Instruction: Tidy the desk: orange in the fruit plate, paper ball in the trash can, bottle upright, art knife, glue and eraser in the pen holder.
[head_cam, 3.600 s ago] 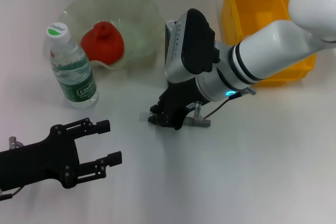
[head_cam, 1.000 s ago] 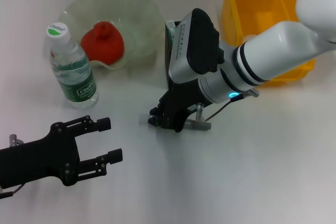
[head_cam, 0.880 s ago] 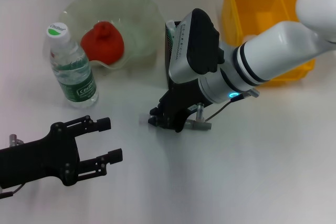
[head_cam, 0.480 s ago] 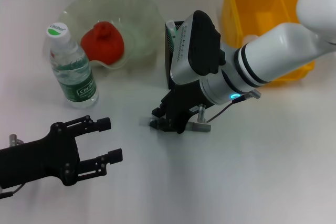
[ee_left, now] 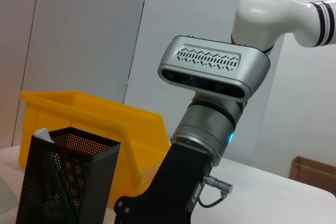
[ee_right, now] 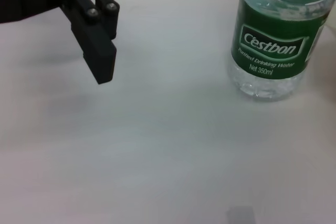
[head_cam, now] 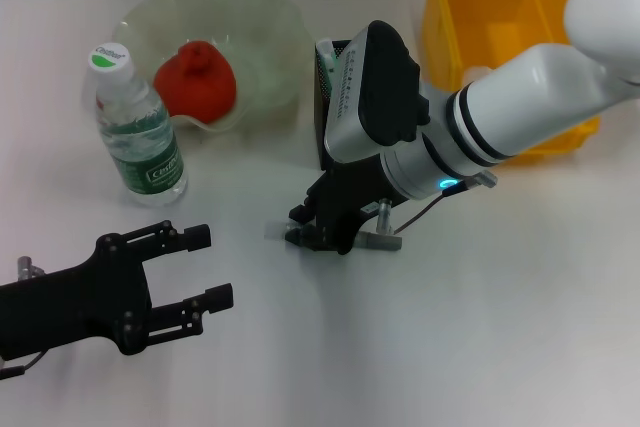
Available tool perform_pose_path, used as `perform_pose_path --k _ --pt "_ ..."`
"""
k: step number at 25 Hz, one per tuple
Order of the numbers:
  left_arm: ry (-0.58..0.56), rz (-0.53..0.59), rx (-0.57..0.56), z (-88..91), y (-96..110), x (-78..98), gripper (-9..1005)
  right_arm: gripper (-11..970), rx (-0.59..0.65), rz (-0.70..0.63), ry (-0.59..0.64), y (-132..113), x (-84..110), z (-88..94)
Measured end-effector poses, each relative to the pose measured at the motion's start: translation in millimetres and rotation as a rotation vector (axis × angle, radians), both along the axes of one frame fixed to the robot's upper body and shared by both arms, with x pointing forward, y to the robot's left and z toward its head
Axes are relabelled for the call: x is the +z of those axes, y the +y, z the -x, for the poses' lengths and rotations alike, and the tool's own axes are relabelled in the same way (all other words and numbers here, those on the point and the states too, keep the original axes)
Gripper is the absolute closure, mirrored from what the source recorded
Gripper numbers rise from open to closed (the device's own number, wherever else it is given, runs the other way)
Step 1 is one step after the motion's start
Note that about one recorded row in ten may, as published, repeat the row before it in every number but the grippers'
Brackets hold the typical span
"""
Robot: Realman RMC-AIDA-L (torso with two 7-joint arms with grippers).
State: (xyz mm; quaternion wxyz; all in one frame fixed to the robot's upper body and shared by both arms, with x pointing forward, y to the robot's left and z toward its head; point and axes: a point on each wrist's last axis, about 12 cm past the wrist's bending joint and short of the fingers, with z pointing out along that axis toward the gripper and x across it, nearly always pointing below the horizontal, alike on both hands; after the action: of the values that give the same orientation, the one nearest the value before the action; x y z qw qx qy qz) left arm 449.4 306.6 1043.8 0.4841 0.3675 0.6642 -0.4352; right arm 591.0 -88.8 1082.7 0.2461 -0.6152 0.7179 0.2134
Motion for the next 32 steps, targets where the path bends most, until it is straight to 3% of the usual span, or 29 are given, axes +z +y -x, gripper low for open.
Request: perform_pose_path --k 32 --pt "0.007 0.003 0.0 -0.5 -0.2 0.2 258 783 0.005 -0.032 0.019 -1.0 5.2 2.1"
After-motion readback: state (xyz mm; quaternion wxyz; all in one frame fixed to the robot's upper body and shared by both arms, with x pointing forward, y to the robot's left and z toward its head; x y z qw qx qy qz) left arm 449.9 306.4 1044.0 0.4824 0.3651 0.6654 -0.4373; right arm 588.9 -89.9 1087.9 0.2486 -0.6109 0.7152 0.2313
